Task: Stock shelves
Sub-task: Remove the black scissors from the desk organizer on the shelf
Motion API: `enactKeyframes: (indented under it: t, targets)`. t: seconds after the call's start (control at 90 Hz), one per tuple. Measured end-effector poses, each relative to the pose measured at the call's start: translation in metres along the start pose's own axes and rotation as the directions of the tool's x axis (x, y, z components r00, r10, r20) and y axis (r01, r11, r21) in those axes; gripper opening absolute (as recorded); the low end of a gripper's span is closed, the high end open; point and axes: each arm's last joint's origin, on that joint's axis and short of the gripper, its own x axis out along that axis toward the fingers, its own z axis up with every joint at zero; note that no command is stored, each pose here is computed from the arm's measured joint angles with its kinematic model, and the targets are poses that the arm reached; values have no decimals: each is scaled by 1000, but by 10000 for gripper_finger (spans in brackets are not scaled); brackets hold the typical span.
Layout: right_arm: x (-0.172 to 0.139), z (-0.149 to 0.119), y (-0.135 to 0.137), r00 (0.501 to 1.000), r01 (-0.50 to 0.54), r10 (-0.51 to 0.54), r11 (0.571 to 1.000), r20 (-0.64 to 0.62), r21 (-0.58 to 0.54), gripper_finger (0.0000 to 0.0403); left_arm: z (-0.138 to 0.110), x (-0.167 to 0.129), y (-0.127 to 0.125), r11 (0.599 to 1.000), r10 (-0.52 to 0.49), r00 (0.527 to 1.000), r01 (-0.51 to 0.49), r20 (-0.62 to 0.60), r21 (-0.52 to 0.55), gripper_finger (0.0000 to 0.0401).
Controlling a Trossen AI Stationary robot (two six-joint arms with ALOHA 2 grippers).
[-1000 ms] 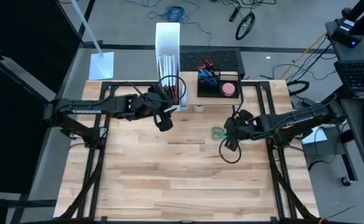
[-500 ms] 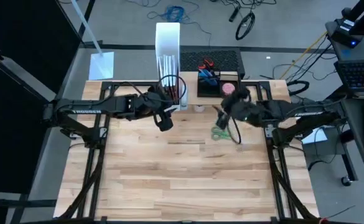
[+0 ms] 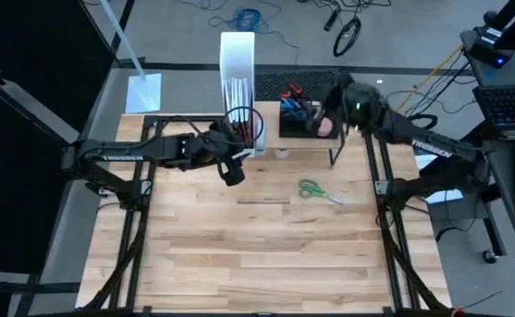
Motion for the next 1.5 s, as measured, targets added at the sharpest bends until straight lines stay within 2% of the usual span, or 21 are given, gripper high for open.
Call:
enactKeyframes:
  t: [0.156,0.289,0.522,0.622,0.711,1.011,1.156,1.267,1.5]
  targets:
    - [29,-25,-35,993,-113,116,990,-22,88,226,0,0,0,1000,0,1000,0,0,0,176]
    - [52,-43,-52,978,-206,210,967,-8,151,226,0,0,0,1000,0,1000,0,0,-1,176]
    - [85,-42,-62,919,-391,393,897,33,205,226,0,0,0,1000,0,1000,0,0,-1,176]
    - [95,-42,-61,912,-403,410,889,12,217,221,0,0,0,1000,0,1000,0,0,-1,176]
    - [97,-43,-61,897,-435,442,873,20,221,199,0,0,0,1000,0,1000,0,-3,0,176]
    - [95,-43,-60,891,-445,455,865,14,231,69,-4,0,0,1000,-3,999,4,-37,12,176]
    - [96,-43,-60,894,-440,448,870,17,222,25,-4,0,0,1000,-3,999,4,-37,9,176]
    - [95,-43,-61,896,-437,444,872,17,220,12,-4,0,0,1000,-3,999,3,-38,7,176]
    - [91,-39,-61,896,-434,444,863,23,260,19,-4,0,0,1000,-3,999,3,-38,6,176]
